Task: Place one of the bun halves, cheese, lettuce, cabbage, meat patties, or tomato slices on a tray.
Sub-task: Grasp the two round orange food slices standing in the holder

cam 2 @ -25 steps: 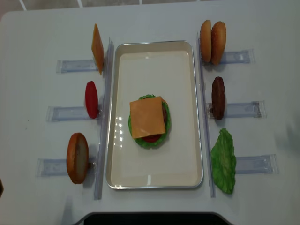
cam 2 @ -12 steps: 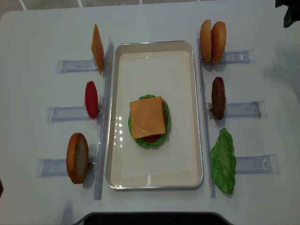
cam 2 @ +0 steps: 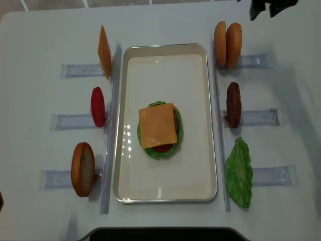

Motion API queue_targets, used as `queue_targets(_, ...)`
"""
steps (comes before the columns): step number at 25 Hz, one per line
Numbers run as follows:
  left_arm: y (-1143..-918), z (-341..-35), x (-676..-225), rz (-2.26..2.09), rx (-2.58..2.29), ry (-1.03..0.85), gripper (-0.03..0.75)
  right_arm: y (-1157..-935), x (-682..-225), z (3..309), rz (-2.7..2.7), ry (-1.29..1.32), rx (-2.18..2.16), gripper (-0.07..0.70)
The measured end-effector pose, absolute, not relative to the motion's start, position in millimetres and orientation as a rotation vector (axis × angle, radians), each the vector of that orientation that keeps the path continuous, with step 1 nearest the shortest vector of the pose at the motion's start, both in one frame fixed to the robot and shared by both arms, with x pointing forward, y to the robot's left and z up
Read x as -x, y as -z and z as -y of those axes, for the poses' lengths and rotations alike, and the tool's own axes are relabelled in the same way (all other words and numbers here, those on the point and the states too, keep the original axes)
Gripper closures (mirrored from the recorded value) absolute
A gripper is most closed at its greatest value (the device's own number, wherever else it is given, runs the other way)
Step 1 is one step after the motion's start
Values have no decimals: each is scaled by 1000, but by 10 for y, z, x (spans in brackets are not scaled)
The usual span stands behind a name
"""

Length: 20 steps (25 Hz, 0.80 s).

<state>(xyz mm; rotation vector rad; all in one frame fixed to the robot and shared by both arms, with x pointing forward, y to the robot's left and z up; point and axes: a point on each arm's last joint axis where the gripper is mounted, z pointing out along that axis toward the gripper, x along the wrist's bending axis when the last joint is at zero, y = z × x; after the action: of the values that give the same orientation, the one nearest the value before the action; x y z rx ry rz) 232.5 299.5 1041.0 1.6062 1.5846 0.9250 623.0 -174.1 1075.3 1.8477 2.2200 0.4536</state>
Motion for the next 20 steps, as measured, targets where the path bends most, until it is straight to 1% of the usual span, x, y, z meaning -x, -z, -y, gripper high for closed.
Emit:
queue_targets(3,-10410,-2995,-2325,-1585,-1606,-925,722,-10749,-6128,1327,-2258,-529,-1788,282)
queue_targets(5,-10410,-2995,-2325,-1585,-1606,-925,722,-10736,-6108,1182,-2278,-544,-1768,282)
queue_targets(7,-10410,-2995,-2325,-1585,-1606,-925,722,-10691,-6125,1102,-2288,-548,-1758,282)
queue_targets(11,-10410,-2995,-2325,-1585,-1606,-925,722,-10529,-6208,1072,-2294,-517,-1760,282)
queue_targets(20,-10410,-2995,-2325,-1585,-1606,-925,722,-10222,-6419,1168,-2265,-430,-1738,273)
